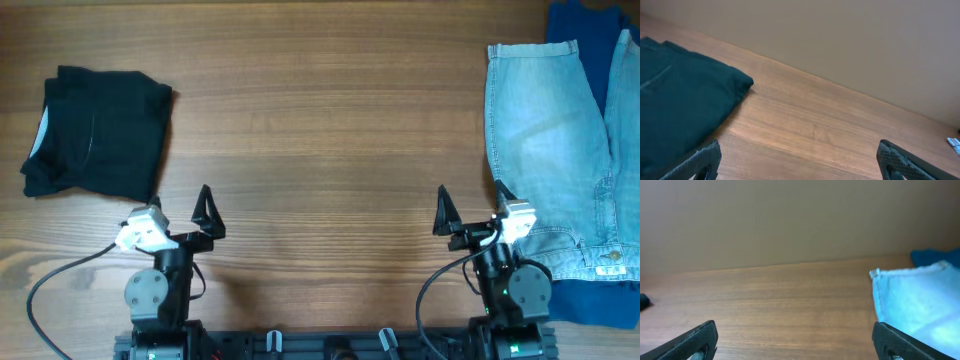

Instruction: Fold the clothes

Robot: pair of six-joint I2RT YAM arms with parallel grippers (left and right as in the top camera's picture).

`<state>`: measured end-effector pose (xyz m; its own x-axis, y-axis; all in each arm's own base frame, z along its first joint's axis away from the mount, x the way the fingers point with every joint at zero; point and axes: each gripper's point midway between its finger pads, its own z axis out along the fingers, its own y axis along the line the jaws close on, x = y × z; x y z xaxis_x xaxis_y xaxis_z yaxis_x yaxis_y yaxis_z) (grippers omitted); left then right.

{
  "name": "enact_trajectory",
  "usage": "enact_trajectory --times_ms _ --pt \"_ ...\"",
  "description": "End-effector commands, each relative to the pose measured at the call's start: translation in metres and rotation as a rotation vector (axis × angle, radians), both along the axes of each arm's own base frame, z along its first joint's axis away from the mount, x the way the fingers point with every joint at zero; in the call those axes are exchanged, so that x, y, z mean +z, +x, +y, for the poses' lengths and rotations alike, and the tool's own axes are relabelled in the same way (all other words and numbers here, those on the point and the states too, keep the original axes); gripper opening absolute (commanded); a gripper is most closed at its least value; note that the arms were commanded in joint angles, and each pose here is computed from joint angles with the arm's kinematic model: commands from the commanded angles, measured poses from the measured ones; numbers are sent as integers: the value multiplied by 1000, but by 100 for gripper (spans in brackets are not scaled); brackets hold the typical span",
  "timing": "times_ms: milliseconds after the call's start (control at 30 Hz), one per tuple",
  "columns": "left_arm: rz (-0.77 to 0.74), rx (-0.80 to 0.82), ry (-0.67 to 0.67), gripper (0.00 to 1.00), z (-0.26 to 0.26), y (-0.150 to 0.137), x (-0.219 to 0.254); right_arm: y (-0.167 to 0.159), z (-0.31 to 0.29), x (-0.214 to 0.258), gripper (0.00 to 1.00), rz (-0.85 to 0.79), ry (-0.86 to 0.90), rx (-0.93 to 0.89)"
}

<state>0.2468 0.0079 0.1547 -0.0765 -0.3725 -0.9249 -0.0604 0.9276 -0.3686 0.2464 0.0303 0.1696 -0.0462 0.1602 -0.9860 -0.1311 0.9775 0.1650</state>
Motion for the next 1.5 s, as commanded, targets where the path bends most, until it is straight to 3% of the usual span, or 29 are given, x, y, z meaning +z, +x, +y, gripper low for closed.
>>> enact_trajectory --times_ms 0,200,500,667,800,1000,1067,1133,1333,1433,1467 --pt "53 -52 -53 100 -9 2 -13 0 2 -7 100 67 66 10" --pt "144 -94 -66 100 -17 5 1 2 -5 3 100 213 49 -39" --pt "434 -86 -90 100 -15 33 36 27 -17 21 100 695 -84 -113" --pt "487 -84 -95 100 -15 36 40 44 -18 -30 100 982 -160 -103" --pt "487 -84 -95 100 -15 36 40 42 -75 -67 100 1112 -101 -490" --pt "492 -84 -96 100 -15 35 39 35 -110 -135 98 1333 -87 -602" --pt "493 -84 -96 100 -15 35 39 31 -118 -150 88 1378 -114 -634" --pt "493 -84 -96 100 -15 35 39 27 -129 -153 72 1391 -172 -687" --pt "493 -84 -96 100 -15 35 39 40 -138 -148 37 1319 -194 -733" --pt "493 -84 -96 100 -15 35 39 40 -138 -148 4 1318 -194 -733" --pt "493 -84 -96 100 -15 35 39 40 -138 -148 4 1318 -194 -733"
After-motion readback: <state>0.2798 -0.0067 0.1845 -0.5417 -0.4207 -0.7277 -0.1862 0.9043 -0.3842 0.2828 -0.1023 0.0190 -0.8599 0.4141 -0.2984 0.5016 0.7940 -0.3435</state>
